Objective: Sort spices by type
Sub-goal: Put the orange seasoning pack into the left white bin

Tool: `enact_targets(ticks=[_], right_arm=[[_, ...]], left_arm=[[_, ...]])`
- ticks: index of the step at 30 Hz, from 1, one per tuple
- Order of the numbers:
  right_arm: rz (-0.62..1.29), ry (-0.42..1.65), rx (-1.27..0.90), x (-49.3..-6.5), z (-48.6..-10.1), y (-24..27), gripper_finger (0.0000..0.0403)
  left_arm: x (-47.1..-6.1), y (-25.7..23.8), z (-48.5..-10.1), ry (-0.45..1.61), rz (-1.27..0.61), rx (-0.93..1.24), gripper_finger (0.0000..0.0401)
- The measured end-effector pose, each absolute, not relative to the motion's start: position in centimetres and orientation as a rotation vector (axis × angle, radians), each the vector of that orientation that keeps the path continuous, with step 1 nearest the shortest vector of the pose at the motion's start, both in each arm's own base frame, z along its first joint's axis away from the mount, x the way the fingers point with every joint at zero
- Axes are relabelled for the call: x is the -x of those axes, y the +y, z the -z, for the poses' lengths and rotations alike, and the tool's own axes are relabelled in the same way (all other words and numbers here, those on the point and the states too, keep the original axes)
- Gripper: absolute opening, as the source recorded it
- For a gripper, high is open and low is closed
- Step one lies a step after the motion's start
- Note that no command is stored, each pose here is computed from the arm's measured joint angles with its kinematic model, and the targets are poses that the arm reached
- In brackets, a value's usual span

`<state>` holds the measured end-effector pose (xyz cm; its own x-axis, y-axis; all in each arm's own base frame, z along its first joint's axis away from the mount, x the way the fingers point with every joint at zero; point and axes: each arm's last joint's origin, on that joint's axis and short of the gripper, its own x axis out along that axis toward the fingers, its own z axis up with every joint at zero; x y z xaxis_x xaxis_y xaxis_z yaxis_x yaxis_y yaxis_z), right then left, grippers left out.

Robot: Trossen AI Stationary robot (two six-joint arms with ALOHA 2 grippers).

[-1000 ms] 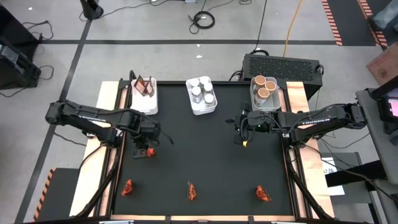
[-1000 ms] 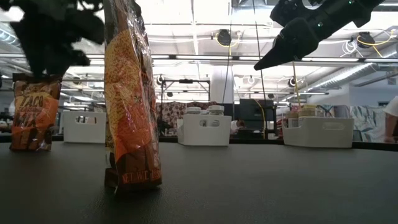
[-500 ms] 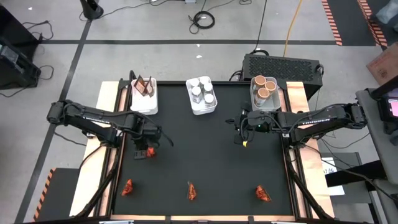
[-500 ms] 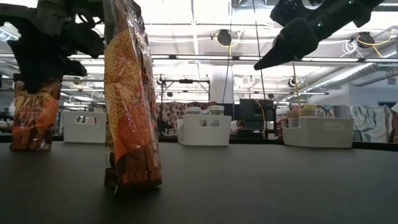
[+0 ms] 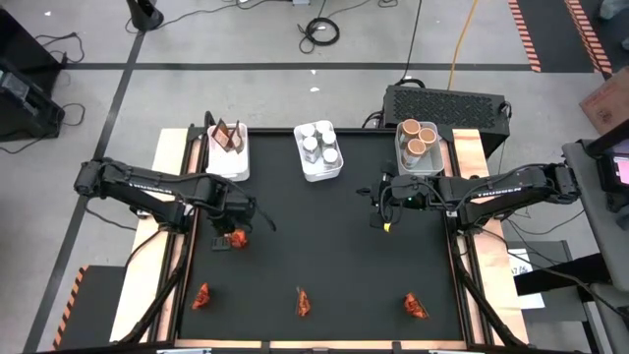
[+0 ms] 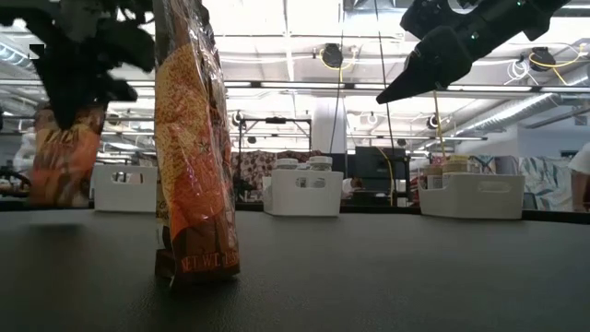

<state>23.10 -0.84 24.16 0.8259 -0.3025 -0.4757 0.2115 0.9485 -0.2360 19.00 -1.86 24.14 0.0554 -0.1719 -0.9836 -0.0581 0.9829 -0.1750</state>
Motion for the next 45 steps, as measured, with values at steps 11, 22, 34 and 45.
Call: enact_targets(ticks=[11,22,34,45], right_arm=[[0.275,0.534,0.177,-23.1,-24.1,-0.8,0.0000],[0.275,0.534,0.177,-23.1,-24.2,-0.8,0.0000],[0.275,0.535,0.177,-23.1,-24.1,-0.8,0.0000],[0.275,0.535,0.177,-23.1,-24.1,-0.8,0.0000]], left_arm=[[-19.5,0.1,-32.2,1.381,-0.052,-0.254,0.0001],[-18.3,6.7,-34.3,1.494,-0.066,-0.671,0.0001],[-16.5,13.1,-33.2,1.524,-0.112,-0.389,0.0000],[-15.7,16.4,-28.3,1.589,-0.090,-0.267,0.0000]])
